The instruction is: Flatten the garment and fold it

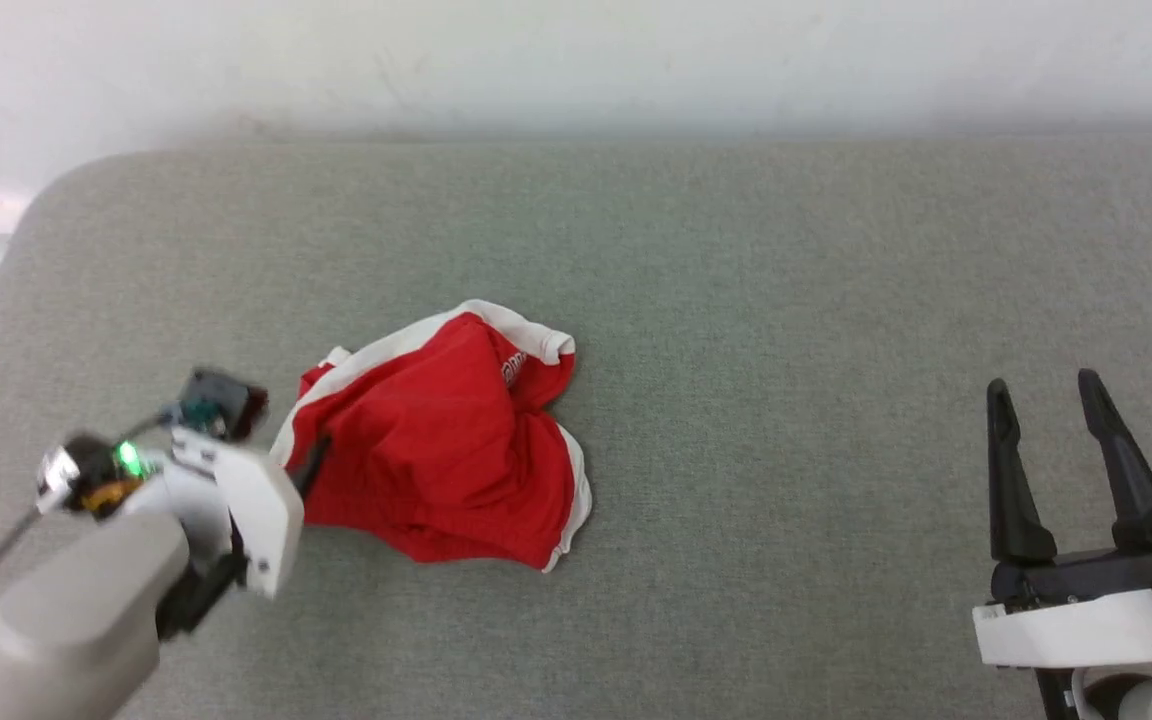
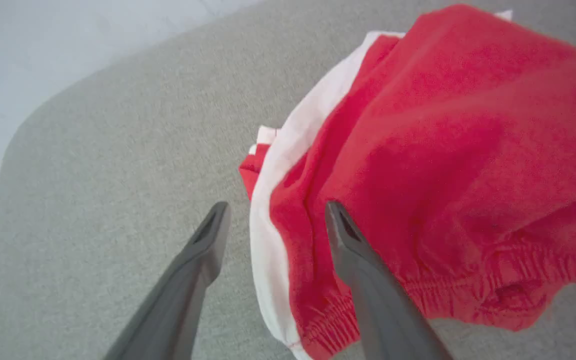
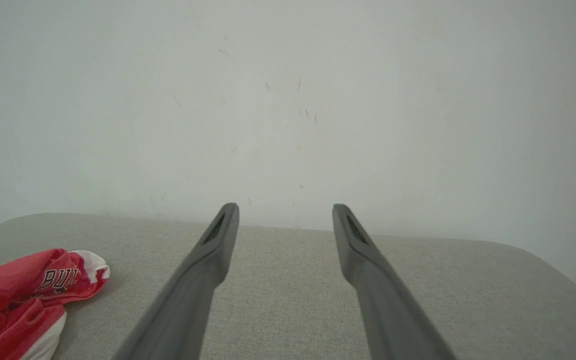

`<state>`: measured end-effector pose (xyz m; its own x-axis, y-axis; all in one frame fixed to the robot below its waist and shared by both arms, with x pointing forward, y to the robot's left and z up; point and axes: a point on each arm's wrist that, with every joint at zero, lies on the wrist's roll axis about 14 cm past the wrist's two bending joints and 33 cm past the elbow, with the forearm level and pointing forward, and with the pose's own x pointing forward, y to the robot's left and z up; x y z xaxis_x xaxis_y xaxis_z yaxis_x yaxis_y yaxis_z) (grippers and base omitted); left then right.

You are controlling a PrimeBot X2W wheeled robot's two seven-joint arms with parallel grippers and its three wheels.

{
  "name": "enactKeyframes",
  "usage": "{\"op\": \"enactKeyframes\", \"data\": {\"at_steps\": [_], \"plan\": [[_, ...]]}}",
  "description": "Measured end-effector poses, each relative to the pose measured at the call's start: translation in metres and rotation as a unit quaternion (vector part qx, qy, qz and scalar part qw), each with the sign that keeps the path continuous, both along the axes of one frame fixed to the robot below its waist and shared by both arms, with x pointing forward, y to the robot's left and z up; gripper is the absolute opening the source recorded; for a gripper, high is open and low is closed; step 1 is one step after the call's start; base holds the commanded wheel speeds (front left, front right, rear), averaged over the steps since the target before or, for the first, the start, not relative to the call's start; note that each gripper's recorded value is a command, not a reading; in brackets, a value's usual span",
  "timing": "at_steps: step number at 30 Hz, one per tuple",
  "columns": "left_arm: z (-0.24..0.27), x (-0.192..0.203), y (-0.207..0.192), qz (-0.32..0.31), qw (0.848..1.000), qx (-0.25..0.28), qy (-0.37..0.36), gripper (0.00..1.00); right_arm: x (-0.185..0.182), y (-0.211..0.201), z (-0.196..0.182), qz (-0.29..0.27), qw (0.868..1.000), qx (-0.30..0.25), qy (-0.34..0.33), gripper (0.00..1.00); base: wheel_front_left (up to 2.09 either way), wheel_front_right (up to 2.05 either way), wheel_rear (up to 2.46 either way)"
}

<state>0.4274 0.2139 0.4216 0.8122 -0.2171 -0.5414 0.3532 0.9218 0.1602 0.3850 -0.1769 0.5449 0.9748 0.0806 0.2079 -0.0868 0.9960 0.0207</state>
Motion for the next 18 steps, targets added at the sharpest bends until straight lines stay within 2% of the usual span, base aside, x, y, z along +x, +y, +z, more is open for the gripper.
{"op": "enactKeyframes", "data": {"at_steps": [6,9,13,18], "plan": [[0.099,0.047,-0.009,-0.028,0.989,0.011,-0.142,1.0,-0.003,0.007,0.006,0.01,1.0,-0.002,-0.009,1.0,0.0,0.0,0.0],[0.138,0.063,-0.026,-0.052,0.982,0.014,-0.181,1.0,-0.001,0.012,0.007,0.018,1.0,-0.001,-0.01,1.0,0.0,0.0,0.0],[0.153,0.074,-0.055,-0.09,0.981,0.008,-0.174,1.0,0.001,0.016,0.006,0.023,1.0,0.0,-0.01,1.0,0.0,0.0,0.0],[0.126,0.078,-0.112,-0.168,0.983,0.014,-0.076,1.0,0.005,0.009,0.008,0.012,1.0,-0.002,-0.014,1.0,0.0,0.0,0.0]]}}
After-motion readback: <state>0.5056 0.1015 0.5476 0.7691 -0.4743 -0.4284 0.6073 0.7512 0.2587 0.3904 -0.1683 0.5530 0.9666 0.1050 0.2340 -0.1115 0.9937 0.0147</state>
